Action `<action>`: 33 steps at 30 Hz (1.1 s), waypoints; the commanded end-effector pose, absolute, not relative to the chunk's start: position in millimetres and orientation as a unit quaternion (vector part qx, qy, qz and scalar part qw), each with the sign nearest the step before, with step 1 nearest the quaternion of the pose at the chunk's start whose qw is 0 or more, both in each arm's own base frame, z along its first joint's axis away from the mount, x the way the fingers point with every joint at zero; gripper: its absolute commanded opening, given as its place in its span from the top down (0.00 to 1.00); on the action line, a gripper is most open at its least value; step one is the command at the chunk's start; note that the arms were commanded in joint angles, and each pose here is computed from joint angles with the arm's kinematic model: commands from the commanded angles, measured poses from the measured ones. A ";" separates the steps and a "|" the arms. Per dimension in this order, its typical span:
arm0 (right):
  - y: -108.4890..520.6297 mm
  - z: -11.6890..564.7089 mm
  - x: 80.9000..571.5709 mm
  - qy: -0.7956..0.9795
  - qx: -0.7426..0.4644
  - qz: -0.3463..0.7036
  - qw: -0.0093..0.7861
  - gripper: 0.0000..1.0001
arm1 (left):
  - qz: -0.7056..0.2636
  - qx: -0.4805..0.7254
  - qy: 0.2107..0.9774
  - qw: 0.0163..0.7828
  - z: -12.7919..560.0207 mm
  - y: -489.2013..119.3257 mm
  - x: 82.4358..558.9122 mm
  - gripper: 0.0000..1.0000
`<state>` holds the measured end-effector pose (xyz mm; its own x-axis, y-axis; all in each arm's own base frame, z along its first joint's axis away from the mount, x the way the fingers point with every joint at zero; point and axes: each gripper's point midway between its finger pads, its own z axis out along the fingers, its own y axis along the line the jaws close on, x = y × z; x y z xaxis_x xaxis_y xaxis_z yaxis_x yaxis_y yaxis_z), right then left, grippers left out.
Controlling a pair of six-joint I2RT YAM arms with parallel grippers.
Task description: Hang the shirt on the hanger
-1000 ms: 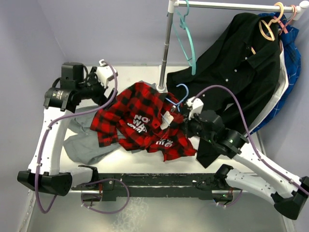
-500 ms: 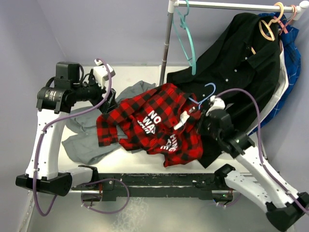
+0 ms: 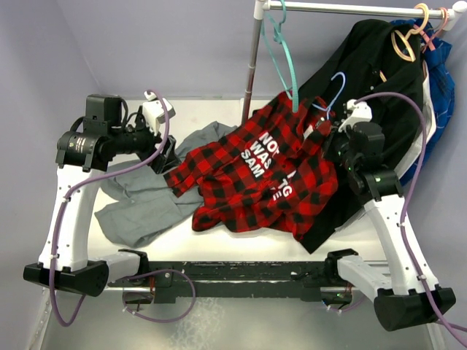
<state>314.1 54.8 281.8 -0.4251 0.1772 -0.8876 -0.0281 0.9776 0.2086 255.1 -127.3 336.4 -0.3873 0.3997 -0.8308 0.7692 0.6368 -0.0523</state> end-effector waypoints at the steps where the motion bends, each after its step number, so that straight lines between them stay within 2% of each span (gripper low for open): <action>1: 39.7 338.0 335.3 0.796 0.023 0.048 0.603 1.00 | -0.235 0.372 0.794 0.421 339.5 -133.1 250.6 0.01; 10: 12.2 389.2 365.5 0.768 0.040 0.006 0.639 1.00 | -0.246 0.378 0.792 0.412 334.3 -136.0 247.1 0.01; 19: -16.5 451.3 374.8 0.728 0.062 -0.016 0.683 1.00 | -0.246 0.380 0.793 0.408 331.6 -137.4 249.0 0.01; 33: -27.9 474.8 417.9 0.722 0.056 0.023 0.689 1.00 | -0.251 0.382 0.793 0.404 329.6 -138.8 250.6 0.01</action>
<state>407.2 -27.4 428.5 -0.1763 0.0996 -0.9793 0.0936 0.9921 0.0841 250.6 -135.0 323.9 -0.4112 0.4053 -0.8165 0.7914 0.6033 -0.0991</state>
